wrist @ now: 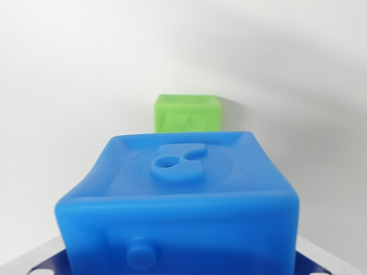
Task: Stack cube
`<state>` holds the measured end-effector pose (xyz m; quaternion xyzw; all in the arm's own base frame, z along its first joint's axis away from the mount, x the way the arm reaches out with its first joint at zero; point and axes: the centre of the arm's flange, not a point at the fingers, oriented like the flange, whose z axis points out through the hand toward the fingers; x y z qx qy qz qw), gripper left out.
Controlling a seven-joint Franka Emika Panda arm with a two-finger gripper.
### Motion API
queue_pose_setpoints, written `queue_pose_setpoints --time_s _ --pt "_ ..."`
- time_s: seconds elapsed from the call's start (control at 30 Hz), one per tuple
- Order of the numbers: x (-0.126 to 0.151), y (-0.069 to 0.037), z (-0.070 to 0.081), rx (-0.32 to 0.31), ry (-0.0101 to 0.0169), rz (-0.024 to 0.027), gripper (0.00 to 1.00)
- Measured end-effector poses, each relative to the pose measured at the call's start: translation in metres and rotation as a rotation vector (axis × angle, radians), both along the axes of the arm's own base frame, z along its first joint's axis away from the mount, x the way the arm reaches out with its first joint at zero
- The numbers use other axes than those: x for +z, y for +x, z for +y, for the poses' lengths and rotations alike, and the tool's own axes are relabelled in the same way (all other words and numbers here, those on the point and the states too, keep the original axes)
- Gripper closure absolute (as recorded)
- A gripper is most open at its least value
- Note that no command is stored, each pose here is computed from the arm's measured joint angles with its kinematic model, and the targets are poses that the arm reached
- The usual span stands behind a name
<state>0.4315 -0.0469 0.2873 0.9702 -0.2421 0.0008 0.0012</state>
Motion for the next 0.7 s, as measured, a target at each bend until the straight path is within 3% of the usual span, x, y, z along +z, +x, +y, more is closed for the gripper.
queue_pose_setpoints --time_s 0.23,0.43,0.7 --pt "-0.004 -0.006 -0.005 -0.007 0.0008 -0.0009 1.0" --pt "-0.028 -0.005 -0.005 -0.007 0.0023 0.0096 1.0" --pt "-0.051 -0.006 -0.005 -0.006 0.0021 0.0064 1.0"
